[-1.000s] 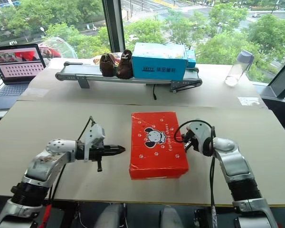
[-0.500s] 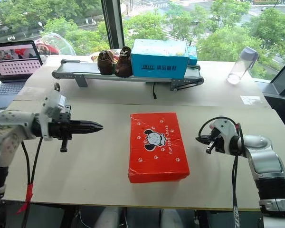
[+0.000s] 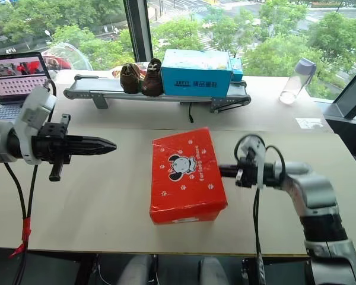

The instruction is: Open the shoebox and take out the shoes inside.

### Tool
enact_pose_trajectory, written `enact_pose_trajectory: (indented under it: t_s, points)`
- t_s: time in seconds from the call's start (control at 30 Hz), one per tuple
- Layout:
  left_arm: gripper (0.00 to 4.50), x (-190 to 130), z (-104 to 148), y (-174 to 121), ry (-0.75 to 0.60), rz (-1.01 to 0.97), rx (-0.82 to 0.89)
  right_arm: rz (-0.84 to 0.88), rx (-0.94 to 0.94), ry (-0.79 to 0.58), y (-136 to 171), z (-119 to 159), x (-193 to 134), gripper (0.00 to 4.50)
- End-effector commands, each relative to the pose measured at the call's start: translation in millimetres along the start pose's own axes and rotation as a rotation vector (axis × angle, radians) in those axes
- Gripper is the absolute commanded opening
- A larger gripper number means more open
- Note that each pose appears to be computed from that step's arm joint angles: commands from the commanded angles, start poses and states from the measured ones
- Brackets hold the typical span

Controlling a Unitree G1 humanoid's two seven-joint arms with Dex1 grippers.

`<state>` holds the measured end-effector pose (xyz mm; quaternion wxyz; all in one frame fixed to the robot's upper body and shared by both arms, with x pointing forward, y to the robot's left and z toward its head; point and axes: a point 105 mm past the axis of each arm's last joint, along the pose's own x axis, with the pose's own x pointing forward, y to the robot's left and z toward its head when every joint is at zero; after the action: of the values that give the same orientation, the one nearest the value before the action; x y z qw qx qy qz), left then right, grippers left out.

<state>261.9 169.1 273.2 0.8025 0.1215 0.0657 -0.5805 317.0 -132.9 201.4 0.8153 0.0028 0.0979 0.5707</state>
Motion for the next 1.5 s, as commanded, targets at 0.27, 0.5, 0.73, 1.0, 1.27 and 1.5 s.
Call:
enact_pose_trajectory:
  t_s: [0.27,0.5,0.73,1.0,1.27,1.5]
  points:
    - [0.1,-41,62,-26,-0.037,0.096,0.107,0.296,-0.107,-0.095,51,87,89,0.0]
    - [0.1,-66,90,-50,0.026,0.17,0.127,0.373,-0.13,-0.046,68,83,147,0.0]
    - [0.1,-56,84,-58,0.035,0.15,0.092,0.197,-0.15,-0.029,42,88,155,0.0]
    - [0.0,-21,31,-40,0.083,0.046,0.026,-0.028,-0.106,0.132,30,106,92,0.54]
    - [0.0,3,9,-14,0.073,-0.048,0.059,-0.158,0.082,0.265,29,69,61,3.15]
    - [0.0,17,0,-6,0.067,-0.111,0.071,-0.176,0.062,0.339,33,44,41,4.46]
